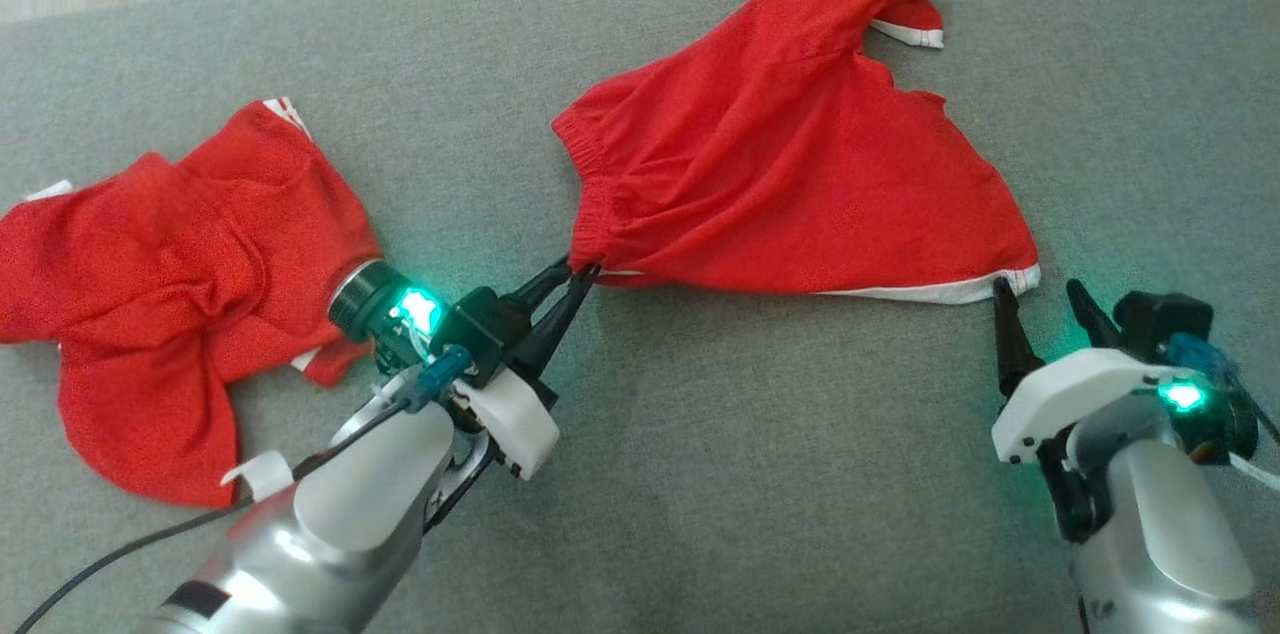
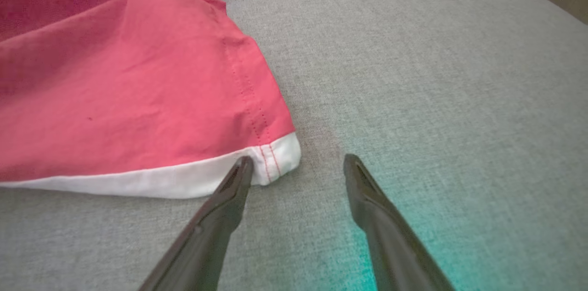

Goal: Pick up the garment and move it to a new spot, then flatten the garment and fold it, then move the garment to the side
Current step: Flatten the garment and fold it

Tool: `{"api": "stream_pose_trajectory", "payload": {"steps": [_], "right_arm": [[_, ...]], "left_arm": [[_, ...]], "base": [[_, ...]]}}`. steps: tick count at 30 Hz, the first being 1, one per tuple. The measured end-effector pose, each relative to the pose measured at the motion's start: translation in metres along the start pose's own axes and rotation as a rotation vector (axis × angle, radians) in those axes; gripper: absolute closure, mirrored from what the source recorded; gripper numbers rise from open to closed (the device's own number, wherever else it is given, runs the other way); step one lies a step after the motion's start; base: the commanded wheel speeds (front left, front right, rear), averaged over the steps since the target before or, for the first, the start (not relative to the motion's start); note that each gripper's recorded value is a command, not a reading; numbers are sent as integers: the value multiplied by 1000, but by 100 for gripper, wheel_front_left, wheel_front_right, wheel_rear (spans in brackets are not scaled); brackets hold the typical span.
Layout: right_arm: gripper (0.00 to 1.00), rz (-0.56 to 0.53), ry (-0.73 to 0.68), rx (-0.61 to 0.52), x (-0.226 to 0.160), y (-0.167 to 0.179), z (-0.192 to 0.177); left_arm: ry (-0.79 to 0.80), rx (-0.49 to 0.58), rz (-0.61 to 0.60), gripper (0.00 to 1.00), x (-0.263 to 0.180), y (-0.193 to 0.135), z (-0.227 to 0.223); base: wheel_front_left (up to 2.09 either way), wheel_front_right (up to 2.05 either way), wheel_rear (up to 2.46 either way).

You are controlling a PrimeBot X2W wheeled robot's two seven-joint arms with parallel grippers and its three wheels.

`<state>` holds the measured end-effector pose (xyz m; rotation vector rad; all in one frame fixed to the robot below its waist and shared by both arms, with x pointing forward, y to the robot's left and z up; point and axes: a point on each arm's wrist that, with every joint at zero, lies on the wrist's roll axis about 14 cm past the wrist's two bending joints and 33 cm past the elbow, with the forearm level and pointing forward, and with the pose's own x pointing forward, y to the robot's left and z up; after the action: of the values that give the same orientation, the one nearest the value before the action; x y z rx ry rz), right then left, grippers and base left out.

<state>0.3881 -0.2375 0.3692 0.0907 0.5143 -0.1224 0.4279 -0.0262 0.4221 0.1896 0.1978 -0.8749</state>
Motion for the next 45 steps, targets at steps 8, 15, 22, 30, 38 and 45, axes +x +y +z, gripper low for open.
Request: {"api": "stream_pose_trajectory", "payload": {"steps": [8,15,22,30,38,45], "right_arm": [[0,5,35,-121,10,2,0],[100,36,48,-225,14,13,3],[100,49,-78,-214,8,20,39],[100,85,-333,-149,-13,34,123],[100,97,-536,-141,-44,37,202],[100,99,-753,-117,-87,33,274]], "left_arm": [[8,-11,2,100,1,1,-3],[19,-8,1,100,0,2,-4],[22,-10,13,100,-3,3,5],[-21,3,40,100,-8,14,36],[-109,98,60,100,-13,38,115],[-234,145,99,100,-27,52,194]], "base": [[0,0,0],[0,0,0],[0,0,0],[0,0,0],[0,0,0],[0,0,0]]}}
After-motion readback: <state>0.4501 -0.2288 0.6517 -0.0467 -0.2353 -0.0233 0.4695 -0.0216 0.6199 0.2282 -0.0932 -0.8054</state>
